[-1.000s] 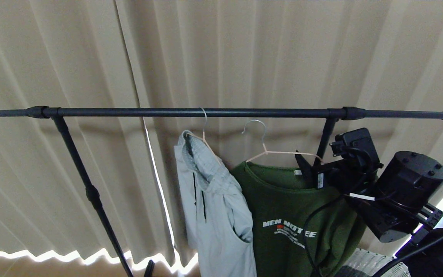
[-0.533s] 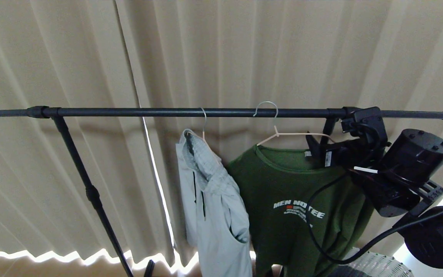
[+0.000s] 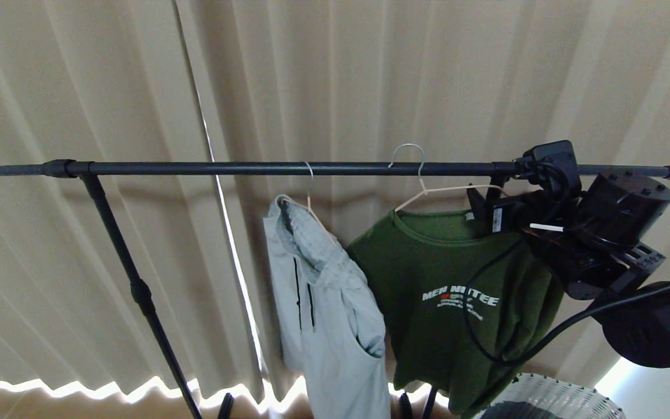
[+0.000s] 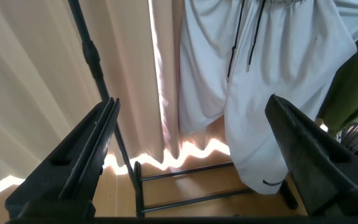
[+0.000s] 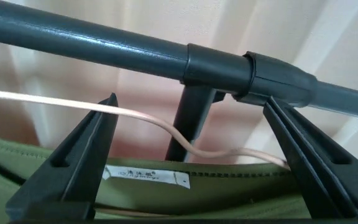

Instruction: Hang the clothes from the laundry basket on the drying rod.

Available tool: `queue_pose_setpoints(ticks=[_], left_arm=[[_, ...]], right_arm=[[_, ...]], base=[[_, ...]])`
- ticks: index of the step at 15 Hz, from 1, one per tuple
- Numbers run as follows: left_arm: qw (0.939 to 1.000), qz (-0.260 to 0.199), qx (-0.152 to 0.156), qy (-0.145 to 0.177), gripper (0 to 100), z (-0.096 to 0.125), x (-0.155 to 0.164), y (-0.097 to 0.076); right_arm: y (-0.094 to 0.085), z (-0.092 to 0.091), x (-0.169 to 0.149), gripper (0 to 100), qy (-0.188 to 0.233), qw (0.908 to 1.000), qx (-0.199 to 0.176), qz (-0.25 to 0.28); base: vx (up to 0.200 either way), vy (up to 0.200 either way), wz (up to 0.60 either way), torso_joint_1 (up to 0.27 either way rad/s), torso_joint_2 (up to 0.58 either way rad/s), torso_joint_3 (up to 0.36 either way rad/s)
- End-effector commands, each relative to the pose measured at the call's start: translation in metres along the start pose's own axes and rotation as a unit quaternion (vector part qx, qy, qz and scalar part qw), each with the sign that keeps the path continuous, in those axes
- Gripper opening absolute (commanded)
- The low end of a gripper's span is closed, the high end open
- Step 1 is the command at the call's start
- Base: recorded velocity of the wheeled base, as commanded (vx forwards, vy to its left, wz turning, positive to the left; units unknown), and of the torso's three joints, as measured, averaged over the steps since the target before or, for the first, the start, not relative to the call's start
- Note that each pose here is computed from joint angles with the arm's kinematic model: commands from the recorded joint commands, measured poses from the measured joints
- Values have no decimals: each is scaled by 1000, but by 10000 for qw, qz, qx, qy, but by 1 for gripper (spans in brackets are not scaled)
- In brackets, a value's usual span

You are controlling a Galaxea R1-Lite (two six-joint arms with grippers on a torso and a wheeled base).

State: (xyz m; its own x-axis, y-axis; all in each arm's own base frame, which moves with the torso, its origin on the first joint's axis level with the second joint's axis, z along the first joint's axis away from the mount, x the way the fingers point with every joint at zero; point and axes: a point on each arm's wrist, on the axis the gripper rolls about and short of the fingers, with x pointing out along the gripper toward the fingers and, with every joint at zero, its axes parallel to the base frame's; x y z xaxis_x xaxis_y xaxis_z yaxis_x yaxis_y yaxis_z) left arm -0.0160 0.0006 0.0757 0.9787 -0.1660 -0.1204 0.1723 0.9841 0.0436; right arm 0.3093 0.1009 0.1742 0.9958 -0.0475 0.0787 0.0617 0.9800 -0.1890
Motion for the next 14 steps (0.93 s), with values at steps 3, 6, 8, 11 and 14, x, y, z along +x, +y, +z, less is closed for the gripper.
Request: queue_pose_setpoints(ticks=[3, 6, 8, 11, 14], left_arm=[[10000, 2, 0, 9, 100, 0, 0, 0], [10000, 2, 0, 9, 100, 0, 0, 0], [10000, 2, 0, 9, 100, 0, 0, 0], [10000, 2, 1, 2, 100, 0, 0, 0], [10000, -6, 1, 9, 100, 0, 0, 0]], right_arm=[[-7, -1, 13, 100, -7, 9996, 10, -298], [-9, -1, 17, 100, -7, 9993, 12, -368], [-8, -2, 20, 100, 34, 9988, -1, -485], [-7, -6, 22, 100, 134, 9984, -44, -541], [-4, -8, 21, 100, 170, 9986, -60, -501]], base=[[0, 0, 0, 0, 0, 0], [0, 0, 0, 0, 0, 0], [0, 0, 0, 0, 0, 0], [0, 0, 0, 0, 0, 0], [0, 0, 0, 0, 0, 0]])
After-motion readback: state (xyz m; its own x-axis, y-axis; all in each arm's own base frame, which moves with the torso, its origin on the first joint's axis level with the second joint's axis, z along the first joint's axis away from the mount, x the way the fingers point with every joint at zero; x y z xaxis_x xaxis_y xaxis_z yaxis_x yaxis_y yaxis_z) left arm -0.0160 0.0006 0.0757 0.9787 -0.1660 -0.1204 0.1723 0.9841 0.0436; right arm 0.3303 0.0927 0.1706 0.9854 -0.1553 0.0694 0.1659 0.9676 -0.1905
